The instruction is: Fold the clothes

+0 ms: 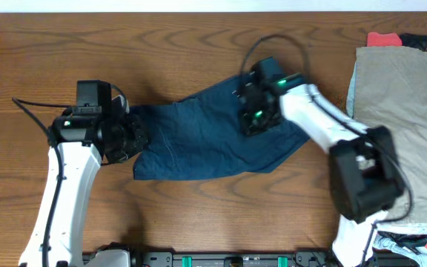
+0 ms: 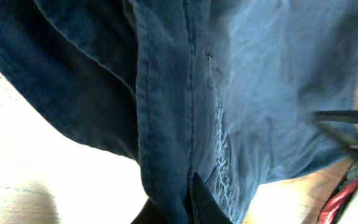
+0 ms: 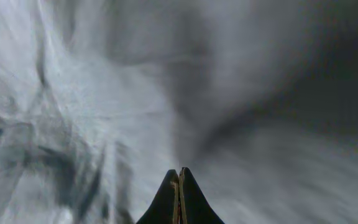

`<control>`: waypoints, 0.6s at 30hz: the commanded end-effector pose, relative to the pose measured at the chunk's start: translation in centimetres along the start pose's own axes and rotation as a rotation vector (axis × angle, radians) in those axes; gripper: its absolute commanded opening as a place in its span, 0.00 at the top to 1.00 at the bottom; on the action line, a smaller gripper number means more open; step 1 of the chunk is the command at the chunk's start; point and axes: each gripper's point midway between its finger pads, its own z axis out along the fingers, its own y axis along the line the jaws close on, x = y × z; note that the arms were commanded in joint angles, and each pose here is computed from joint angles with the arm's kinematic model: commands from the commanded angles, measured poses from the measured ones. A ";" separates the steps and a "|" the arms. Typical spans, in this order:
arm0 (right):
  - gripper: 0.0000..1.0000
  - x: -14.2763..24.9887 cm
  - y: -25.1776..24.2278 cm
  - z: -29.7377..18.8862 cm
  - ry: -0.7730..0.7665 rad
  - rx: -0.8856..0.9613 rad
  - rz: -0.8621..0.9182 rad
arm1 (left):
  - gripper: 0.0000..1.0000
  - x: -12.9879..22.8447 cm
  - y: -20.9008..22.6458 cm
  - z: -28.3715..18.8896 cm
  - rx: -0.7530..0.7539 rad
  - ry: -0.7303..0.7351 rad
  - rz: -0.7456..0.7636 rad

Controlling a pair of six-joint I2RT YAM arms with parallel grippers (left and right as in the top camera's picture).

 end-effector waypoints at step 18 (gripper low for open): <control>0.88 0.0 9.6 7.7 0.020 0.000 -0.246 | 0.94 -2.0 -4.6 -5.2 0.134 -0.094 0.060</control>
